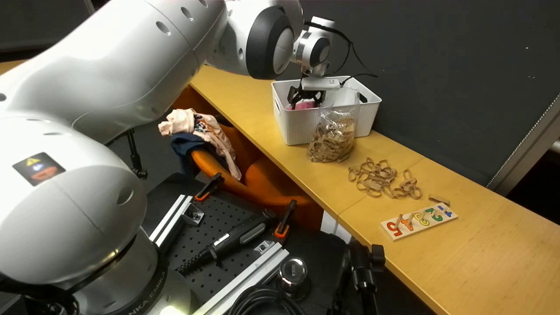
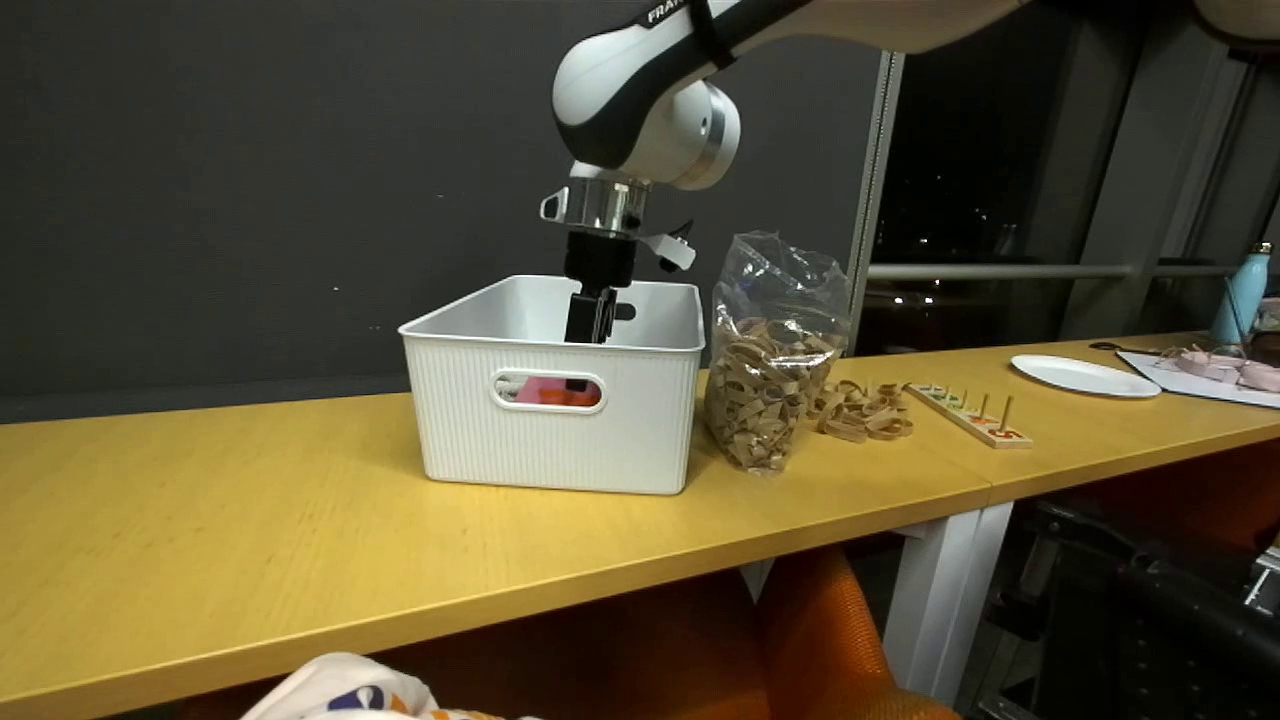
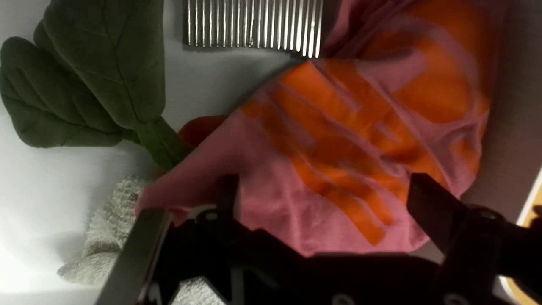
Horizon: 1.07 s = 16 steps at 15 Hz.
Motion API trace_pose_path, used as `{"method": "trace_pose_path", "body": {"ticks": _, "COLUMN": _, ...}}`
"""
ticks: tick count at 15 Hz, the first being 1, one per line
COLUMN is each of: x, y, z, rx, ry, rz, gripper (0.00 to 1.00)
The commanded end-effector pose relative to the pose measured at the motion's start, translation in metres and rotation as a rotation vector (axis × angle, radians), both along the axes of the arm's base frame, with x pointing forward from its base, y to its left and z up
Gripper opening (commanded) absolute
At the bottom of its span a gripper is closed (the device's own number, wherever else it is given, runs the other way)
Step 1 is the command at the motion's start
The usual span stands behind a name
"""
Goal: Remove the t-shirts from the white storage container and put them on the backrest of the chair on the right.
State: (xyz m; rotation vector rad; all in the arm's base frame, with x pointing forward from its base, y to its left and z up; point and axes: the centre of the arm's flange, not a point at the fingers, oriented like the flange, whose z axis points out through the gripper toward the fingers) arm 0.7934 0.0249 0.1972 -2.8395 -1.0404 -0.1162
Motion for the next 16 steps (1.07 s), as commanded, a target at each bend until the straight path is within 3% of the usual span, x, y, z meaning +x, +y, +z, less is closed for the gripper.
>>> {"method": "trace_pose_path", "body": {"ticks": 1, "x": 0.032, "y": 0.000, "z": -0.004, "rx": -0.010, "ry": 0.010, "rz": 0.015, "gripper": 0.75}}
{"method": "trace_pose_path", "body": {"ticks": 2, "x": 0.032, "y": -0.001, "z": -0.004, "rx": -0.010, "ry": 0.015, "rz": 0.015, "gripper": 0.74}}
{"method": "trace_pose_path", "body": {"ticks": 11, "x": 0.024, "y": -0.005, "z": 0.014, "rx": -0.022, "ry": -0.007, "rz": -0.001, "gripper": 0.05}}
{"method": "trace_pose_path", "body": {"ticks": 12, "x": 0.022, "y": -0.006, "z": 0.019, "rx": -0.024, "ry": -0.013, "rz": -0.005, "gripper": 0.01}}
{"method": "trace_pose_path", "body": {"ticks": 16, "x": 0.014, "y": -0.011, "z": 0.046, "rx": -0.028, "ry": -0.046, "rz": -0.024, "gripper": 0.00}}
